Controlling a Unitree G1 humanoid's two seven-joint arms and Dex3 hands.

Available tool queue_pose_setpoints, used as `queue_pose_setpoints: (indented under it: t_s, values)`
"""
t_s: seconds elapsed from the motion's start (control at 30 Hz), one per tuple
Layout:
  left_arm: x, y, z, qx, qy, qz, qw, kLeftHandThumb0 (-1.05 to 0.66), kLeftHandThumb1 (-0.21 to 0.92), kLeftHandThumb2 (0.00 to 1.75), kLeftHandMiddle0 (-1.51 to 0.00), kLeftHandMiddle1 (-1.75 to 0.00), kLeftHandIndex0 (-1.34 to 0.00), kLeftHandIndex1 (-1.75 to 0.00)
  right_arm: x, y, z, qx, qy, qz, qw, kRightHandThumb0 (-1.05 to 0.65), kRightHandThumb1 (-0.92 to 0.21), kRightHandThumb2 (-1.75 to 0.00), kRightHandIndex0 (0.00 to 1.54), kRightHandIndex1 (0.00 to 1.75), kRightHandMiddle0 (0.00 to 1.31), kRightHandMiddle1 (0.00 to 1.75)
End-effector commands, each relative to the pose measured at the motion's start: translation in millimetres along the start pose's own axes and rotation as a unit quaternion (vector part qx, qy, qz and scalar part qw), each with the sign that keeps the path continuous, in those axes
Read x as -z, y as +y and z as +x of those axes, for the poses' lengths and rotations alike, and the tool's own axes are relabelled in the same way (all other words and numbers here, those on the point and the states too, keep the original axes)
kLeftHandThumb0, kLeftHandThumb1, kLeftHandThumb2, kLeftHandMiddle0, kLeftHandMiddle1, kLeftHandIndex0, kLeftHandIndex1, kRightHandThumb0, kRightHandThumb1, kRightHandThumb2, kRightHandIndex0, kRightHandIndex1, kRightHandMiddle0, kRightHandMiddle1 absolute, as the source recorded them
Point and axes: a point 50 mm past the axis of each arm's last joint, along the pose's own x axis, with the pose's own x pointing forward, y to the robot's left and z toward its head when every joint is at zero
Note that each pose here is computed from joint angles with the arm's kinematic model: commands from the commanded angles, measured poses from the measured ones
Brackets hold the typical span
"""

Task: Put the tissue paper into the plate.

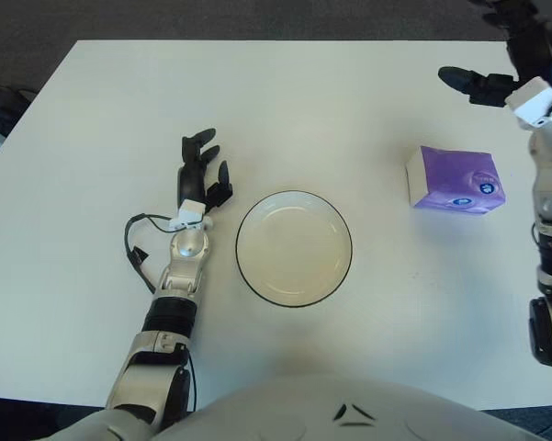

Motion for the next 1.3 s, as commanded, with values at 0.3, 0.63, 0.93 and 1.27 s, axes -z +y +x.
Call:
queue_pose_setpoints:
  t_s: [0.3,0.63,0.93,1.27]
  values:
    - [49.4,-5.3,-41.0,0.023,0.120,0.021,0.992,-0.68,0.92,0.79,-0.28,-0.67,0.00,-0.94,20.0,-13.6,0.6,-0.132,0.032,-0.139,0.981,-0.89,-0.92,-0.56,0.21,0.20,0.00,0.72]
    - [50.5,-8.8,-38.9,0.027,0.123,0.022,0.992,-0.68,0.92,0.79,-0.27,-0.65,0.00,-0.92,41.2,12.4,-10.2,-0.194,0.014,-0.165,0.967,-0.90,-0.92,-0.56,0.18,0.12,0.00,0.61]
    - [48.4,-11.1,-37.3,0.028,0.119,0.014,0.992,-0.69,0.92,0.79,-0.27,-0.65,0.00,-0.92,40.9,31.2,-15.9,-0.238,0.016,-0.165,0.957,-0.84,-0.92,-0.53,0.12,0.05,0.00,0.46]
    - [49.4,-9.7,-37.8,0.024,0.119,0.010,0.993,-0.68,0.92,0.78,-0.27,-0.66,0.00,-0.94,49.0,54.9,-21.2,-0.264,0.018,-0.154,0.952,-0.81,-0.92,-0.53,0.12,0.04,0.00,0.43]
